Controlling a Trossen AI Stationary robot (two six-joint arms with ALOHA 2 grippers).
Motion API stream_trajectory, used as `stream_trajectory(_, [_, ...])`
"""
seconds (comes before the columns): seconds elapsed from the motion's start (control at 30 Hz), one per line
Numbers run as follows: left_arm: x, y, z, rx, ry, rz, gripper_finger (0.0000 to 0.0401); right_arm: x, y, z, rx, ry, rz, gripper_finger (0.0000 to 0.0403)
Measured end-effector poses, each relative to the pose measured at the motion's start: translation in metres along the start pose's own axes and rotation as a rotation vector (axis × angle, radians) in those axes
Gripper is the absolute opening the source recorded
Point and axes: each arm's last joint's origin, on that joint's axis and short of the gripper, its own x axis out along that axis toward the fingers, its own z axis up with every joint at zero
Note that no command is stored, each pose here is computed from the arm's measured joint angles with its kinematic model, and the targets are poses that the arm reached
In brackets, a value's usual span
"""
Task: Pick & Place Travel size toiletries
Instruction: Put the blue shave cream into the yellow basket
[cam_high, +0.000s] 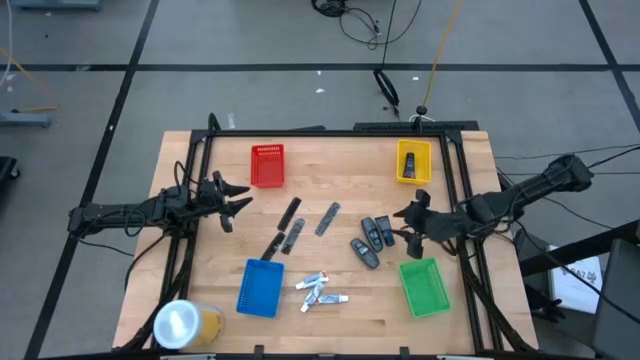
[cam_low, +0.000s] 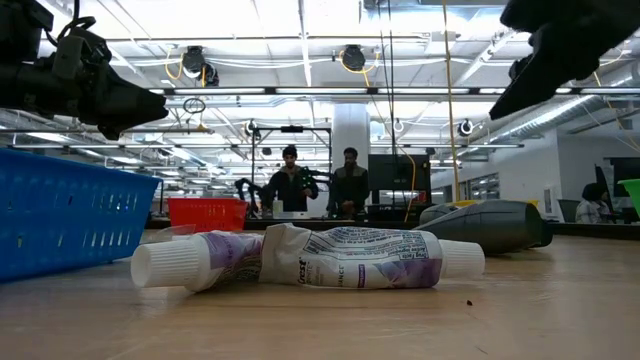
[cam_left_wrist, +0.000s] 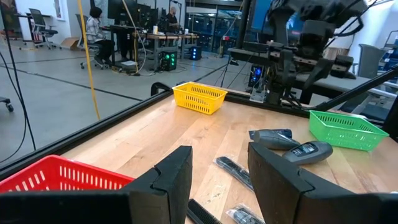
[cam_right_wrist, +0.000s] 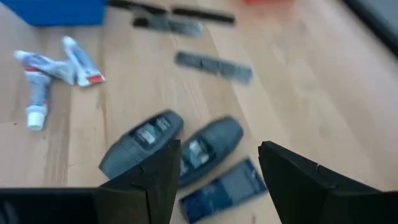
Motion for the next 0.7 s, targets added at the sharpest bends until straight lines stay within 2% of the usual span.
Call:
stream_trajectory(0.2, [0.0, 0.0, 0.0, 0.0, 0.0, 0.0, 0.0154, 0.023, 0.013, 0.005, 0.19, 0.225, -0.022, 0.0208])
stream_trajectory(0.4, [0.0, 0.0, 0.0, 0.0, 0.0, 0.0, 0.0154, 0.052, 0.005, -0.003, 0.404, 0.415, -0.116, 0.0208])
stream_trajectory(0.5, [0.0, 0.0, 0.0, 0.0, 0.0, 0.0, 0.0154, 0.061, 0.001, -0.004, 0.46, 0.439, -0.145, 0.0208])
stream_trajectory(0.7, [0.0, 0.0, 0.0, 0.0, 0.0, 0.0, 0.0154, 0.075, -0.001, -0.004, 0.485, 0.47, -0.146, 0.0208])
